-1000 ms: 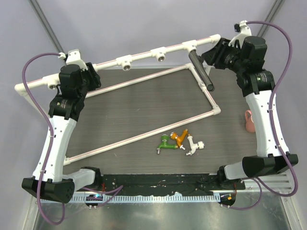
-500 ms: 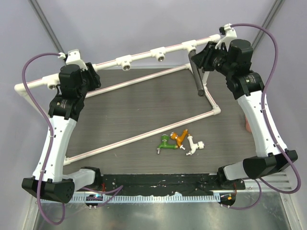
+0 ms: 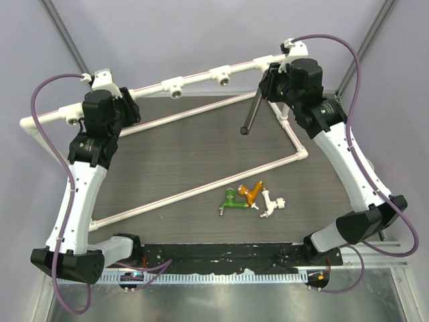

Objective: Install the water faucets

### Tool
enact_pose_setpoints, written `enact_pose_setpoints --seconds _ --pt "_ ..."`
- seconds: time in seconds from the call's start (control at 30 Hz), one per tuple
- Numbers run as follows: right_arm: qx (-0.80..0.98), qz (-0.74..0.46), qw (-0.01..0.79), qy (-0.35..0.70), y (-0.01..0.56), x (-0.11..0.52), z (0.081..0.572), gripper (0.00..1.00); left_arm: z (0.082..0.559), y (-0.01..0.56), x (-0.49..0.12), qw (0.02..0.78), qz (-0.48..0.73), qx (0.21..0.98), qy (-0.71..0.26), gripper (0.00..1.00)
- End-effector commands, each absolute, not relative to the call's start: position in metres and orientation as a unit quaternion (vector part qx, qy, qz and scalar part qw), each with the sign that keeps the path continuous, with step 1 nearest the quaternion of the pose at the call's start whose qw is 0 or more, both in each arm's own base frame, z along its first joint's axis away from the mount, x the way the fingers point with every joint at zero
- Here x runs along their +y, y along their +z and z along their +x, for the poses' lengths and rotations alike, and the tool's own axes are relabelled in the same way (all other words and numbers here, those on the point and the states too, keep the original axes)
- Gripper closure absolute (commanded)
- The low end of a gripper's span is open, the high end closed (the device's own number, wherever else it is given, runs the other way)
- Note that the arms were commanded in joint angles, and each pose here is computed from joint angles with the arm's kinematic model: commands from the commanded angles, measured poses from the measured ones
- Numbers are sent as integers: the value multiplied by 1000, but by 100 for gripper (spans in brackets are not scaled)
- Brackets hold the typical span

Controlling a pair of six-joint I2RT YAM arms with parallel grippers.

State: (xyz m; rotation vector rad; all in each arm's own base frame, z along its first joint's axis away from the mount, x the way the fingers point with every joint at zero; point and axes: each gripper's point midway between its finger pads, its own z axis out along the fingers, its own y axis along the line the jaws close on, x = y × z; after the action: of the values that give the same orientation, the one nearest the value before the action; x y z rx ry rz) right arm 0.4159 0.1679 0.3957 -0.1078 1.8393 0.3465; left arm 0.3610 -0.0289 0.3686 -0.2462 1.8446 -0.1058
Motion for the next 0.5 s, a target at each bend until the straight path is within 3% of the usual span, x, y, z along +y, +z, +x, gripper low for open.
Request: enact_pose_setpoints --seconds 0.0,0.23,0.47 --pt "818 -54 564 98 369 157 412 67 354 403 18 642 -167 748 27 100" --pt "763 -31 614 200 419 169 382 46 355 402 19 641 -167 749 27 100" --pt "761 -15 639 108 434 141 391 32 354 403 19 642 -168 747 26 100"
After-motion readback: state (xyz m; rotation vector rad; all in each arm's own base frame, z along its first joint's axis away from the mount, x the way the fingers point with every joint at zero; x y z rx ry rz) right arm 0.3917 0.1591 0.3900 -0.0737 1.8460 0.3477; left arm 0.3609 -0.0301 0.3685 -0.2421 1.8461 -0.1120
